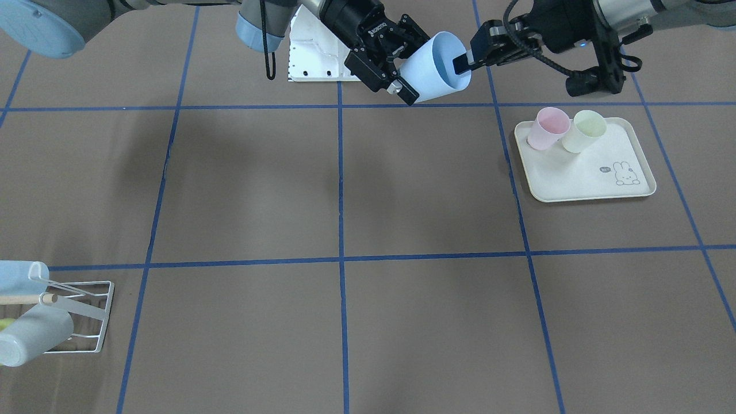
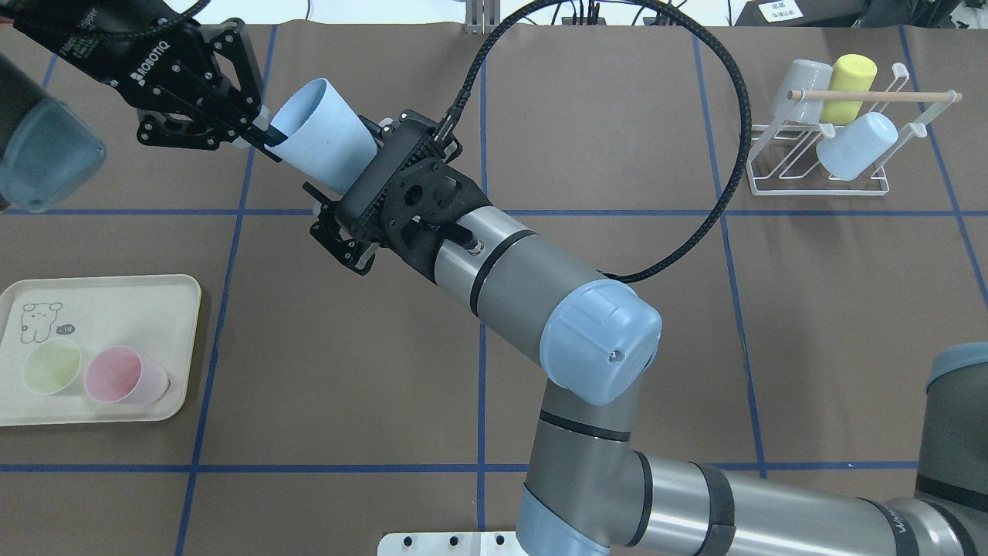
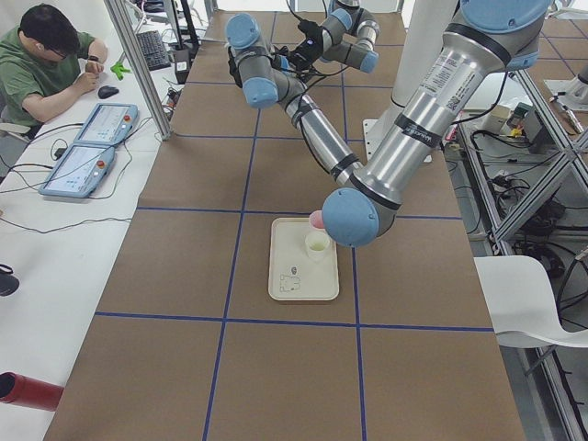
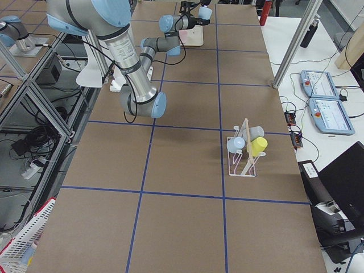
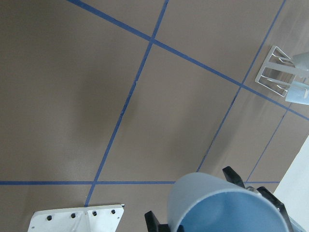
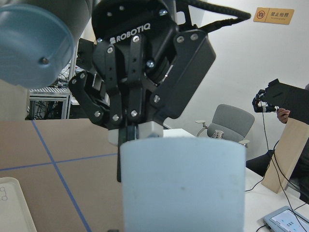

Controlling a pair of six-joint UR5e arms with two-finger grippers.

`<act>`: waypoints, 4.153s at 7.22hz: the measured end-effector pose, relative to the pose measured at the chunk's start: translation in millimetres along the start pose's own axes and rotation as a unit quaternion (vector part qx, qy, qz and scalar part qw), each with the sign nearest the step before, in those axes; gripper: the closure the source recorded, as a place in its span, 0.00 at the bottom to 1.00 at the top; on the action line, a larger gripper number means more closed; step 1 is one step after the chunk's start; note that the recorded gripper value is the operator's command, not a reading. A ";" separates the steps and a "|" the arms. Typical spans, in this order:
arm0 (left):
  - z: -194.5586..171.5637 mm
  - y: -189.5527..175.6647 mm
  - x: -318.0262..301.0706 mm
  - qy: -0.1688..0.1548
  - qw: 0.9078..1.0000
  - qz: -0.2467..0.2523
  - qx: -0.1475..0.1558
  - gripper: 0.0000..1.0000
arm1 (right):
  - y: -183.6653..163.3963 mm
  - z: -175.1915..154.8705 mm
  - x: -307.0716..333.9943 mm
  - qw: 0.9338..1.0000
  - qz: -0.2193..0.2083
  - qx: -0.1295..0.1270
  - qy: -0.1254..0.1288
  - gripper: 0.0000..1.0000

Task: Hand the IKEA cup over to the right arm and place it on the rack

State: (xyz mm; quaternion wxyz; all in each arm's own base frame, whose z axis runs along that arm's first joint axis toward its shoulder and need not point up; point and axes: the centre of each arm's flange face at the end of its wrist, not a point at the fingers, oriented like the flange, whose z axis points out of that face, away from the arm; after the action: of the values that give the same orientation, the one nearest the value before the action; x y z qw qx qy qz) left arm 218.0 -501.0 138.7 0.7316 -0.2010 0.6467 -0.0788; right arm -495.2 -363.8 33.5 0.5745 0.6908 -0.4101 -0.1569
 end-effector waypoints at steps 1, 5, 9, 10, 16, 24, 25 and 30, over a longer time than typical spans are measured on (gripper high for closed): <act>0.0 0.0 0.0 0.000 1.000 0.001 0.000 0.54 | 0.5 -0.2 -0.1 1.000 -0.002 -0.001 0.000 0.41; -0.2 -0.5 -0.5 0.001 1.000 0.004 0.000 0.00 | 3.0 -0.2 0.2 1.000 -0.004 -0.004 0.000 0.43; -45.7 -12.9 -3.5 0.018 0.998 0.007 0.051 0.00 | -23.1 -14.1 18.7 0.996 -0.034 -0.079 0.022 0.49; -53.0 -20.3 -7.7 0.021 0.996 0.020 0.082 0.00 | -27.0 -16.5 27.5 0.992 -0.047 -0.112 0.033 0.51; -56.8 -94.8 -159.7 -0.110 0.941 0.224 0.227 0.00 | 3.8 -19.4 143.7 0.917 -0.146 -0.367 0.058 0.57; -98.0 -112.2 -249.6 -0.252 0.885 0.332 0.208 0.00 | 142.1 -220.7 407.8 0.633 -0.496 -0.588 -0.088 0.73; -98.1 -110.9 -249.7 -0.251 0.885 0.332 0.208 0.00 | 158.8 -233.6 437.7 0.583 -0.523 -0.609 -0.125 0.73; -98.5 -107.3 -247.2 -0.249 0.885 0.333 0.209 0.00 | 235.2 -253.3 508.7 0.415 -0.555 -0.693 -0.197 0.73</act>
State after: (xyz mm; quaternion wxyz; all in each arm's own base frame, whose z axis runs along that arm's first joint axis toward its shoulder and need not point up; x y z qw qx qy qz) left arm 99.8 -524.4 399.1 0.8766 0.1706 0.4410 0.0892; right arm -99.2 -576.1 453.6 0.5495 0.0855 0.2088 -0.8044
